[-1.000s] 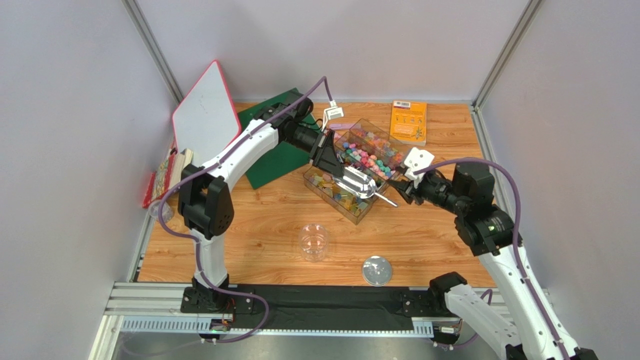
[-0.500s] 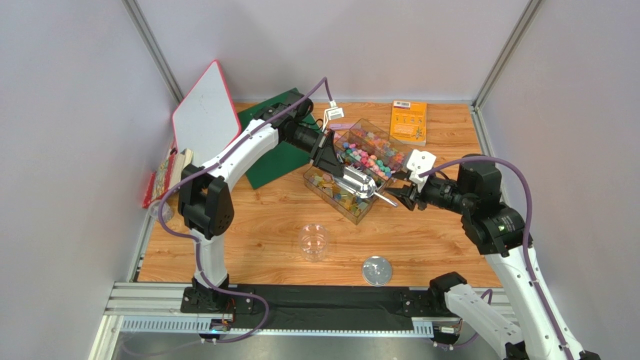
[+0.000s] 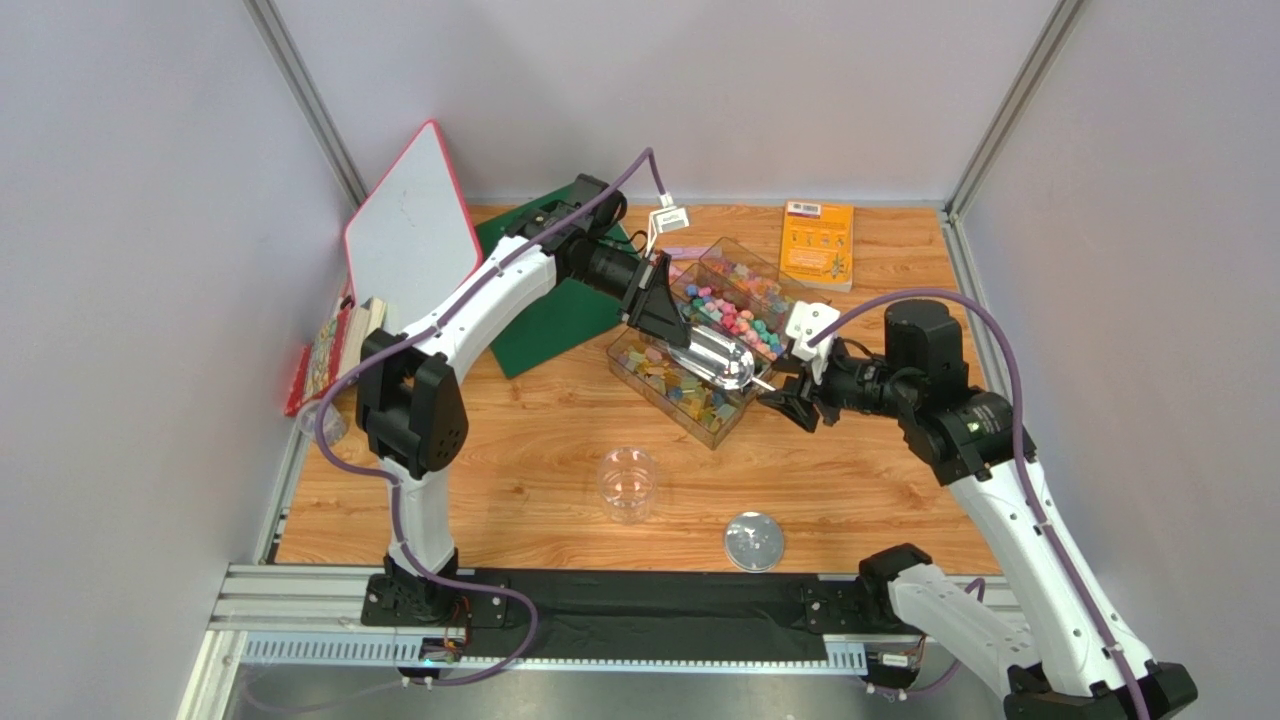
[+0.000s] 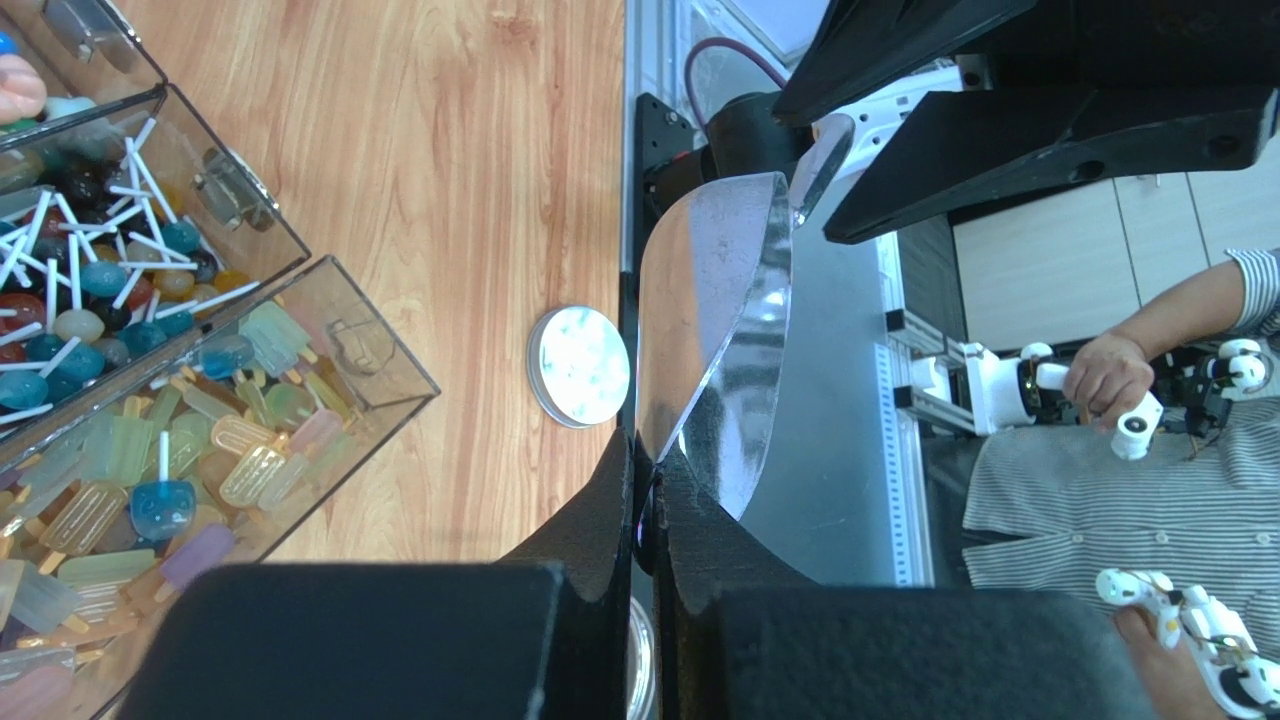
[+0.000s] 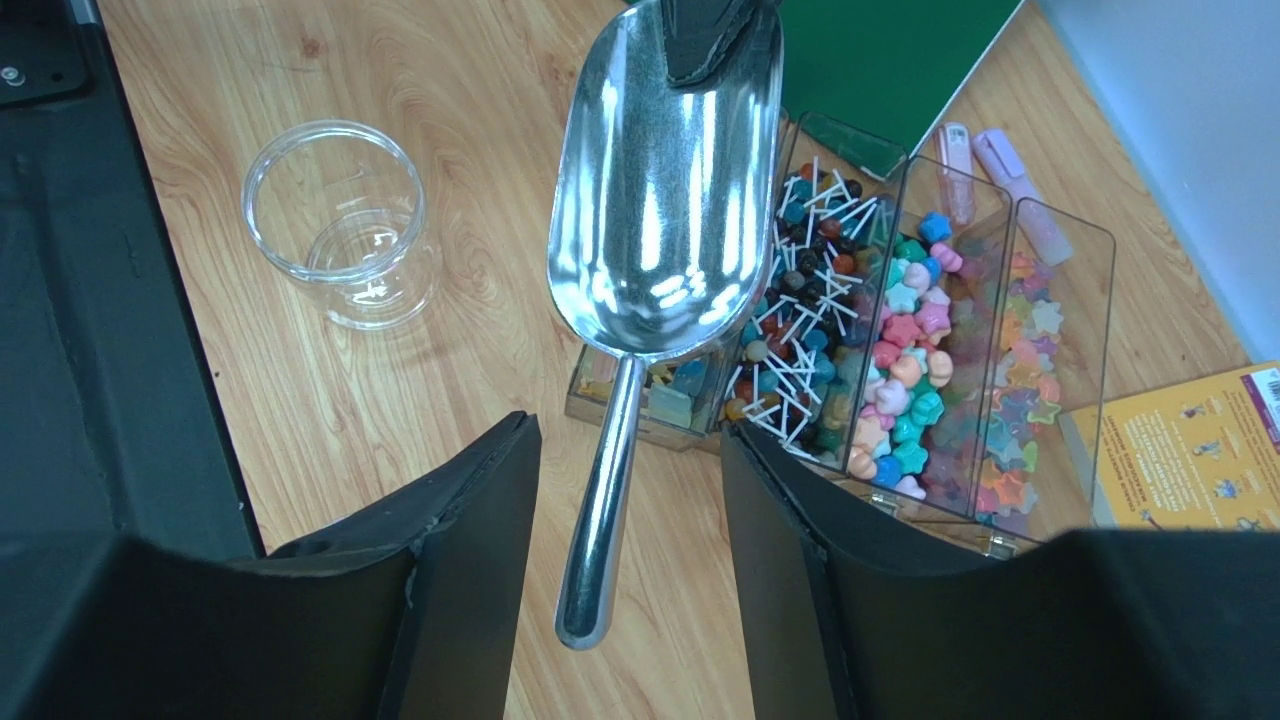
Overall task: Pack the candies
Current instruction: Pick up the spatula from the center of the board.
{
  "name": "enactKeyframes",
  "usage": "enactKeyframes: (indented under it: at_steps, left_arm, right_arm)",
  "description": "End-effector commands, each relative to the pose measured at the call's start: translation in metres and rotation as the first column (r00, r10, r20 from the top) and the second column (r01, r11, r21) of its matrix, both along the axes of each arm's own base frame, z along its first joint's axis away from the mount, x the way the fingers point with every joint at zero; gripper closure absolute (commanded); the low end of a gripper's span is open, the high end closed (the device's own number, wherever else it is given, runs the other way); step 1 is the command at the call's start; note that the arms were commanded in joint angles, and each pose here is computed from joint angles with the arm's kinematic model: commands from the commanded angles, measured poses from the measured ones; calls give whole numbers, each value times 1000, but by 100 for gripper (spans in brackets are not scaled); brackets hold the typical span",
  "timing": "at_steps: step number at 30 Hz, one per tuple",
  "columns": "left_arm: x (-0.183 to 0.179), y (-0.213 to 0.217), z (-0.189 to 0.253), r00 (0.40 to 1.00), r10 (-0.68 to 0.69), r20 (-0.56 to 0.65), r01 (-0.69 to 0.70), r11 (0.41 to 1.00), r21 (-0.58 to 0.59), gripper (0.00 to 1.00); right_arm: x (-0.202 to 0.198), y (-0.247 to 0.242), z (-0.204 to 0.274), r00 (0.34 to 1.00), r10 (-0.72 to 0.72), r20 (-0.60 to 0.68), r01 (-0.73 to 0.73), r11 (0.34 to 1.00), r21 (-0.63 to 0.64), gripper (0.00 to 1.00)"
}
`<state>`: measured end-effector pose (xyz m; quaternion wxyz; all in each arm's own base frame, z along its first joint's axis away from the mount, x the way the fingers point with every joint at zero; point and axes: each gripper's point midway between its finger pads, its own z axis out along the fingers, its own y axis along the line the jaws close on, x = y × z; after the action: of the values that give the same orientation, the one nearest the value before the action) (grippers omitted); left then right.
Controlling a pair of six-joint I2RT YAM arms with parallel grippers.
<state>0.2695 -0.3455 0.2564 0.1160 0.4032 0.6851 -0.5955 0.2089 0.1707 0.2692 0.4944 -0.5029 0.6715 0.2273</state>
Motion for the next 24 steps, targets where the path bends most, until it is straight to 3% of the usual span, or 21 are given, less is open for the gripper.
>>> enactKeyframes:
  at_steps: [1, 13, 24]
  left_arm:
    - [-1, -3, 21, 999, -23, 46, 26, 997, -66, 100]
    - [0, -4, 21, 999, -21, 41, 23, 998, -63, 100]
    - [2, -5, 18, 999, -16, 37, 18, 998, -57, 100]
  right_arm:
    - [9, 5, 3, 999, 15, 37, -15, 1000, 5, 51]
    - [15, 10, -4, 999, 27, 24, -27, 1000, -1, 62]
    - [17, 12, -11, 999, 38, 0, -38, 999, -31, 87]
